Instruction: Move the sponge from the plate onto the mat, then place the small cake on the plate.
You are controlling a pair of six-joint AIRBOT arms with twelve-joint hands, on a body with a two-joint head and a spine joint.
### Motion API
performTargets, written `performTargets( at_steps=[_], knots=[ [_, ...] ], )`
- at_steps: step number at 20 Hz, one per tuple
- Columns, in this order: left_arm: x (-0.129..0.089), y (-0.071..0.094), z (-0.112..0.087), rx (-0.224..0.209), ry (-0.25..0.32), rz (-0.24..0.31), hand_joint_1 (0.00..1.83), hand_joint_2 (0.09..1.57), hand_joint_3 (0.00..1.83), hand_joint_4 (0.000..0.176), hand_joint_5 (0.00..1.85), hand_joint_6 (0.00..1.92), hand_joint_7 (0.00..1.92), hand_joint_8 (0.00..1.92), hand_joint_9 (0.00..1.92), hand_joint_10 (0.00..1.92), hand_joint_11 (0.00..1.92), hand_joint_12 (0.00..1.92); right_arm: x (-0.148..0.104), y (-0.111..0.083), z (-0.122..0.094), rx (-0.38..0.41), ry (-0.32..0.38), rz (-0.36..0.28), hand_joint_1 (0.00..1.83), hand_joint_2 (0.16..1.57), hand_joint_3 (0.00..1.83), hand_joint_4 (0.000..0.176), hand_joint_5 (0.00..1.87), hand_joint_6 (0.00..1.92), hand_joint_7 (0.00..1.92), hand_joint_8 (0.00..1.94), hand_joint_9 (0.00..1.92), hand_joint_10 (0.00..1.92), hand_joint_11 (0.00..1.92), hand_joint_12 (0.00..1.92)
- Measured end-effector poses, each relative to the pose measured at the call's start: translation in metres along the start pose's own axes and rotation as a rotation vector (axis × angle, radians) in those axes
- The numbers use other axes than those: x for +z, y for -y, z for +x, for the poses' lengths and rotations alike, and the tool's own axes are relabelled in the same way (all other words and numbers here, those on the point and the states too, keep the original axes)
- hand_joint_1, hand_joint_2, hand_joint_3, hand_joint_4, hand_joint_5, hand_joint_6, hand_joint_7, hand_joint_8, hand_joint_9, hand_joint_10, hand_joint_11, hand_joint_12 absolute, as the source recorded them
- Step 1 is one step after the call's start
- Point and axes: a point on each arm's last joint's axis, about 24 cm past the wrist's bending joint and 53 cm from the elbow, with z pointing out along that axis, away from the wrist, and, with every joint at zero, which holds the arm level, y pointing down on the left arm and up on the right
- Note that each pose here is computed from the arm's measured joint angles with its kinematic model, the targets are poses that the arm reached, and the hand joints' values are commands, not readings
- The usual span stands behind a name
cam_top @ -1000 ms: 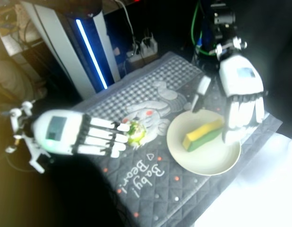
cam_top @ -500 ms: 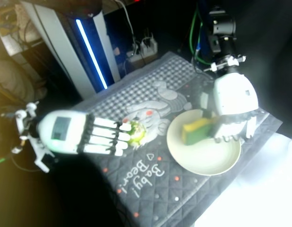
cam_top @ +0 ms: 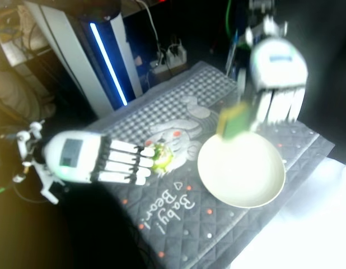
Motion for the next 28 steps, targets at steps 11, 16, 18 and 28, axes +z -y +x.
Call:
performTargets(
  at_steps=[11, 16, 18, 28],
  knots=[
    [-0.066, 0.019, 0.093, -0.02, -0.219, 0.022, 1.28, 1.08, 0.0, 0.0, 1.3, 0.05, 0.99, 1.22, 0.9, 1.28, 0.83, 1.62, 0.018, -0.006, -0.029, 0.006, 0.098, -0.044, 0.63, 1.27, 0.0, 0.034, 0.49, 0.0, 0.51, 0.0, 0.48, 0.0, 0.11, 0.69],
    [-0.063, 0.014, 0.107, -0.063, -0.234, 0.0, 1.15, 0.95, 0.0, 0.0, 0.92, 0.04, 0.96, 0.42, 0.82, 0.86, 0.58, 1.35, 0.056, -0.016, -0.025, -0.026, 0.08, -0.082, 0.48, 1.2, 0.0, 0.012, 0.5, 0.0, 0.59, 0.0, 0.59, 0.0, 0.39, 0.48],
    [-0.064, 0.013, 0.106, -0.067, -0.23, -0.003, 1.05, 0.95, 0.0, 0.0, 0.82, 0.0, 0.96, 0.06, 0.79, 0.47, 0.37, 1.22, 0.067, -0.016, -0.022, -0.053, 0.053, -0.069, 0.46, 1.17, 0.0, 0.024, 0.5, 0.0, 0.6, 0.0, 0.56, 0.0, 0.34, 0.46],
    [-0.073, 0.017, 0.088, -0.06, -0.172, 0.011, 0.67, 0.83, 0.0, 0.079, 0.24, 0.0, 0.44, 0.0, 0.51, 0.0, 0.01, 1.25, 0.069, -0.009, 0.014, -0.083, -0.102, -0.046, 0.49, 0.81, 0.0, 0.069, 0.41, 0.0, 0.4, 0.0, 0.37, 0.0, 0.0, 0.95]
  ],
)
